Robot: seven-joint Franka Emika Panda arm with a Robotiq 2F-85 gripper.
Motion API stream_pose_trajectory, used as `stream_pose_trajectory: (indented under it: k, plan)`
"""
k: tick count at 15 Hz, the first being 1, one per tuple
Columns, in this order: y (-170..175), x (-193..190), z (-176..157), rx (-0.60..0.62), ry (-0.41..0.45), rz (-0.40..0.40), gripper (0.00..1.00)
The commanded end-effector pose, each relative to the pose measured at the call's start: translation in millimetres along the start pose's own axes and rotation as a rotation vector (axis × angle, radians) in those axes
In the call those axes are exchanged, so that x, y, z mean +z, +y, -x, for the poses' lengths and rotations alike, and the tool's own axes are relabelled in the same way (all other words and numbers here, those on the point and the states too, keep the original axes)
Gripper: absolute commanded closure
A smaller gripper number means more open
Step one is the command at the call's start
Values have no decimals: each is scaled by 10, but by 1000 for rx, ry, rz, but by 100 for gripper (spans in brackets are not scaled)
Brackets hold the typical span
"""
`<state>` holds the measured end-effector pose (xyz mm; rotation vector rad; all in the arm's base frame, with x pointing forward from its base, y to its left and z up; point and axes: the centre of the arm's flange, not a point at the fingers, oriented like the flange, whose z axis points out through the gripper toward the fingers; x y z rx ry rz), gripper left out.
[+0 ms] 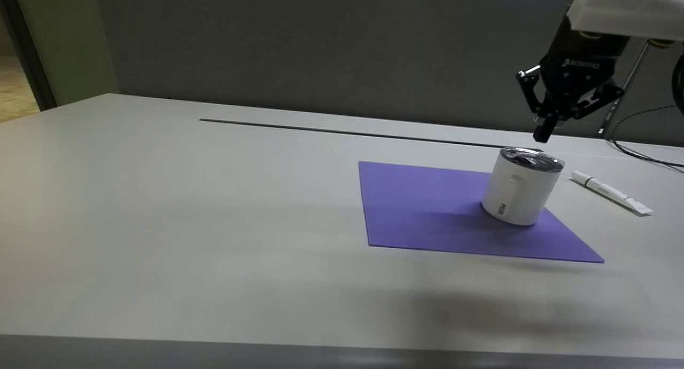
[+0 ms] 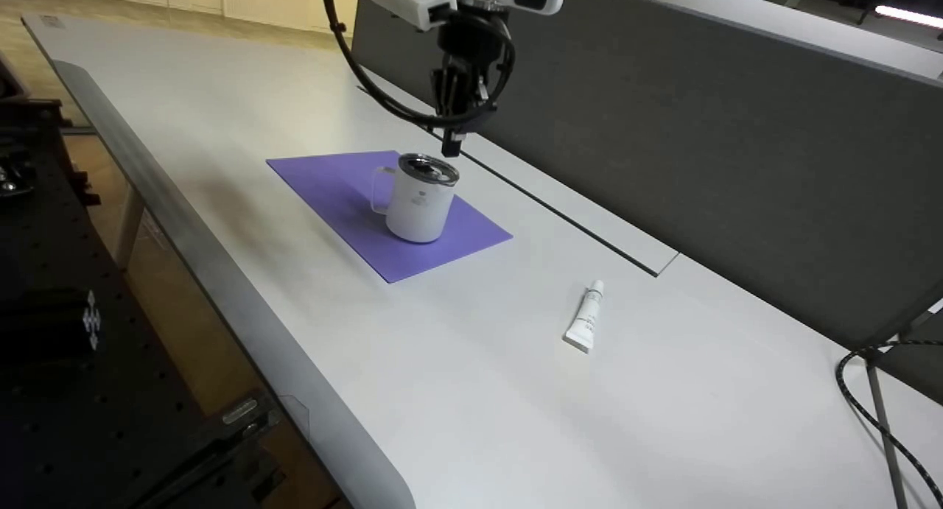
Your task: Open the mouth of the flask
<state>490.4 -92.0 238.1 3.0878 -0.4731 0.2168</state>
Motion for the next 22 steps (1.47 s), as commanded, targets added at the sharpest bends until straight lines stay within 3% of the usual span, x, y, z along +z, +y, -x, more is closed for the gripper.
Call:
stream_pose_trajectory:
  k: [1,6,12,22]
  plan:
    - [10,-483,-128,-31,-26,-47,74]
    - [-23,-862,-183,-68,-50,-114,41]
    - [-33,-966,-172,-98,-72,-124,1]
    - [-49,-863,-104,-104,-95,-115,0]
